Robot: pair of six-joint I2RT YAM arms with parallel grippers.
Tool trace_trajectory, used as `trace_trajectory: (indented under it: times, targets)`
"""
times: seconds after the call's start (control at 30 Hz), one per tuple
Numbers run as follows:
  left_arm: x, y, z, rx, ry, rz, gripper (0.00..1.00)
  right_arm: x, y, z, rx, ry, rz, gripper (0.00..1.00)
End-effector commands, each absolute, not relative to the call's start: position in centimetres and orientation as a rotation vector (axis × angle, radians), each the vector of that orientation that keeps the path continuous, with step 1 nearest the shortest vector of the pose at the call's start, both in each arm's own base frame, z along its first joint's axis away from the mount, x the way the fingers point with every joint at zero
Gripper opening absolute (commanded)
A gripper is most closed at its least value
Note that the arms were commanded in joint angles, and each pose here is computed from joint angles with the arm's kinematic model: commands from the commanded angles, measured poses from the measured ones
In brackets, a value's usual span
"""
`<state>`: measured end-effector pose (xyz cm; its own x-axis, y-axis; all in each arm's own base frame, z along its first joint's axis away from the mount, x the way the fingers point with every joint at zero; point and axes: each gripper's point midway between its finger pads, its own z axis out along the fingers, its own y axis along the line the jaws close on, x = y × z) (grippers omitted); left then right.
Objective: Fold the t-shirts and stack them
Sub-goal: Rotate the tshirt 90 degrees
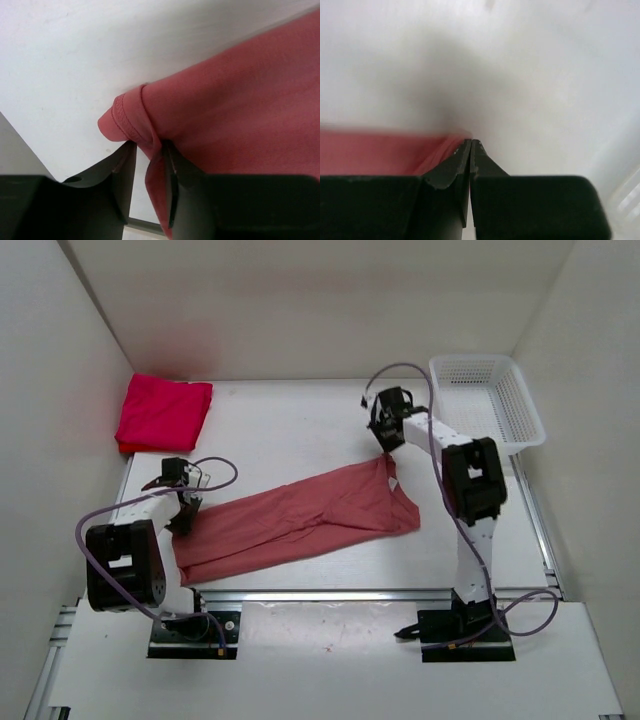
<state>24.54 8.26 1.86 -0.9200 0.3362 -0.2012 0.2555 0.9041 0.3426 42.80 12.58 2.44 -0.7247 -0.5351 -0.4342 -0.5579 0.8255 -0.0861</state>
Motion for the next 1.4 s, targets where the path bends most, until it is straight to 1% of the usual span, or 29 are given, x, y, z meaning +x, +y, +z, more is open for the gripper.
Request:
trace_trajectory:
  times: [0.0, 0.03, 0.07, 0.1, 0.13, 0.17, 0.2, 0.23, 0.27, 0.3, 0.37, 0.4, 0.43, 0.47, 0.5, 0.57, 0.6, 0.67, 0.7, 0.73, 0.77, 0.8, 0.83, 0.87, 0.97, 1.0, 1.17, 1.3, 1.37]
  targets:
    - [24.1, 8.8, 3.0, 0.376, 2.813, 0.438, 0.40, 52.7, 15.1, 6.1, -0.679, 2.386, -0.010, 0.00]
    - [23.9, 8.9, 3.2, 0.361, 2.821, 0.431, 0.43, 55.5, 16.3, 6.8, -0.649, 2.343, -0.032, 0.00]
    - [23.8, 8.8, 3.2, 0.361, 2.825, 0.424, 0.46, 56.5, 17.1, 7.3, -0.628, 2.331, -0.063, 0.01]
    - [23.7, 8.9, 3.4, 0.348, 2.829, 0.415, 0.48, 58.6, 18.3, 7.7, -0.590, 2.303, -0.113, 0.06]
    - [23.5, 8.8, 3.4, 0.344, 2.841, 0.415, 0.50, 60.7, 19.4, 8.9, -0.518, 2.266, -0.116, 0.19]
    - [23.6, 8.8, 3.3, 0.341, 2.841, 0.409, 0.50, 61.2, 19.8, 7.2, -0.491, 2.284, -0.164, 0.27]
    - [23.4, 9.0, 3.3, 0.335, 2.851, 0.416, 0.50, 62.0, 21.0, 11.2, -0.443, 2.215, -0.155, 0.38]
    - [23.6, 9.2, 3.6, 0.327, 2.845, 0.420, 0.51, 62.6, 21.5, 12.4, -0.401, 2.181, -0.152, 0.46]
    - [23.9, 9.3, 3.8, 0.323, 2.836, 0.428, 0.51, 62.2, 21.0, 14.1, -0.371, 2.174, -0.174, 0.48]
    - [24.4, 9.4, 4.1, 0.317, 2.817, 0.435, 0.51, 61.3, 20.0, 13.2, -0.330, 2.231, -0.204, 0.50]
    - [25.3, 9.1, 4.8, 0.324, 2.787, 0.432, 0.51, 58.8, 19.0, 15.7, -0.221, 2.292, -0.169, 0.50]
    - [25.6, 9.0, 5.1, 0.332, 2.772, 0.429, 0.53, 58.0, 18.2, 16.2, -0.226, 2.314, -0.195, 0.50]
    - [26.0, 8.6, 5.3, 0.338, 2.756, 0.423, 0.54, 57.0, 17.6, 18.2, -0.202, 2.306, -0.195, 0.49]
    - [26.4, 8.5, 5.7, 0.330, 2.740, 0.429, 0.54, 56.1, 17.2, 20.4, -0.187, 2.295, -0.167, 0.48]
    - [26.9, 8.5, 6.2, 0.335, 2.713, 0.438, 0.55, 55.1, 17.1, 21.1, -0.189, 2.310, -0.134, 0.48]
    - [27.2, 8.3, 6.6, 0.326, 2.694, 0.422, 0.56, 50.6, 17.1, 21.8, -0.242, 2.376, -0.103, 0.48]
    - [27.5, 8.2, 7.0, 0.325, 2.676, 0.417, 0.57, 48.6, 18.1, 22.0, -0.288, 2.390, -0.053, 0.47]
    - [27.4, 8.1, 7.1, 0.300, 2.659, 0.405, 0.58, 41.0, 18.1, 20.5, -0.394, 2.476, 0.009, 0.47]
    - [27.4, 7.7, 7.2, 0.311, 2.648, 0.396, 0.58, 36.7, 18.7, 19.0, -0.500, 2.499, 0.099, 0.49]
    - [27.5, 7.5, 7.5, 0.313, 2.632, 0.392, 0.58, 34.1, 20.5, 18.4, -0.613, 2.486, 0.220, 0.49]
    - [27.2, 7.4, 7.3, 0.328, 2.635, 0.388, 0.58, 29.9, 20.6, 17.2, -0.710, 2.487, 0.336, 0.51]
    - [26.9, 7.1, 6.9, 0.340, 2.649, 0.379, 0.59, 26.9, 19.4, 15.5, -0.727, 2.518, 0.372, 0.52]
    - [26.5, 7.0, 6.6, 0.354, 2.662, 0.378, 0.59, 25.6, 19.2, 15.9, -0.705, 2.507, 0.468, 0.52]
    - [26.4, 6.9, 6.6, 0.356, 2.666, 0.378, 0.59, 24.5, 18.1, 13.8, -0.660, 2.577, 0.522, 0.52]
    - [26.1, 7.0, 6.3, 0.356, 2.679, 0.361, 0.60, 24.2, 15.7, 10.5, -0.431, 2.690, 0.534, 0.54]
    - [26.1, 6.9, 6.1, 0.349, 2.689, 0.340, 0.60, 24.2, 15.0, 9.2, -0.344, 2.720, 0.531, 0.56]
    - [25.2, 7.2, 5.2, 0.313, 2.744, 0.315, 0.60, 25.5, 14.1, 6.1, -0.155, 2.733, 0.498, 0.63]
    - [25.4, 7.8, 5.6, 0.287, 2.752, 0.324, 0.60, 26.3, 11.4, 4.5, 0.094, 2.768, 0.417, 0.63]
    - [25.3, 8.3, 5.6, 0.265, 2.761, 0.330, 0.60, 26.7, 10.6, 3.9, 0.131, 2.770, 0.392, 0.62]
